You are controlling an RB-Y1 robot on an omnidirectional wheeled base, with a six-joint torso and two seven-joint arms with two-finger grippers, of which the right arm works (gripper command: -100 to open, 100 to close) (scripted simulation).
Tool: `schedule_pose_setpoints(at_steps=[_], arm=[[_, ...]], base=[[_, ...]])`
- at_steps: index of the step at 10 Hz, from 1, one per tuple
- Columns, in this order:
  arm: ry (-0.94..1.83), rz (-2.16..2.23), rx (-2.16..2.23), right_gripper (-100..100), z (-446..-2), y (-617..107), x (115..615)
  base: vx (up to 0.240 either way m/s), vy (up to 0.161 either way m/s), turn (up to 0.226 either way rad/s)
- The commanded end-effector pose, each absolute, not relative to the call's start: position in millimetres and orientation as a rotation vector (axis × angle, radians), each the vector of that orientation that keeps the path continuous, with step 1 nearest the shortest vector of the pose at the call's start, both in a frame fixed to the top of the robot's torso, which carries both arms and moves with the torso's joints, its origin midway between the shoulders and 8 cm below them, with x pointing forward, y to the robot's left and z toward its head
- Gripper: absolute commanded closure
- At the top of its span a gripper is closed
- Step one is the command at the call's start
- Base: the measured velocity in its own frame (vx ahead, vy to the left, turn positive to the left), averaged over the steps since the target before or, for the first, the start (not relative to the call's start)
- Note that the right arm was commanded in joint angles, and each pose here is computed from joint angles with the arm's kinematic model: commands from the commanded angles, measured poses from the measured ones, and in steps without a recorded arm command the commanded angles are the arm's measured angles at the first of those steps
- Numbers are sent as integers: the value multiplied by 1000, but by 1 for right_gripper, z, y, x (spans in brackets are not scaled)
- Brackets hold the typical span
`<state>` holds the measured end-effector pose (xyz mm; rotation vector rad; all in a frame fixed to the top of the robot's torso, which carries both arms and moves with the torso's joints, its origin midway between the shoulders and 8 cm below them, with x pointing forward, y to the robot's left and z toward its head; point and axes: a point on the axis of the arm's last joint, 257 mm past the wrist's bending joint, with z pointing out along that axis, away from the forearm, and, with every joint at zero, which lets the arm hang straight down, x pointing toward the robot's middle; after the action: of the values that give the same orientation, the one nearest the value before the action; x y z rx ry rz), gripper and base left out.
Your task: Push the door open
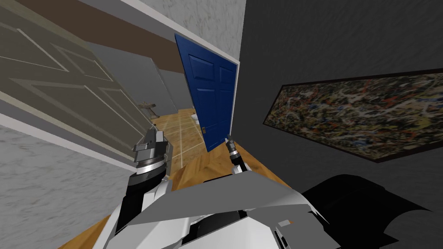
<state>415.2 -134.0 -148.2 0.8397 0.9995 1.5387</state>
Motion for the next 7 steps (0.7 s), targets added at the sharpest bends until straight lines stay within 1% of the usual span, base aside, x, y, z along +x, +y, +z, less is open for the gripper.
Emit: schedule_pose_setpoints(at_steps=[1, 5, 7], arm=[[1025, 1555, 843, -100, -159, -124, 417], [1087, 1593, 848, -100, -182, -98, 416], [1136, 1619, 849, -100, -200, -80, 414]], base=[[104, 31, -74], [93, 37, -70], [108, 58, -118]])
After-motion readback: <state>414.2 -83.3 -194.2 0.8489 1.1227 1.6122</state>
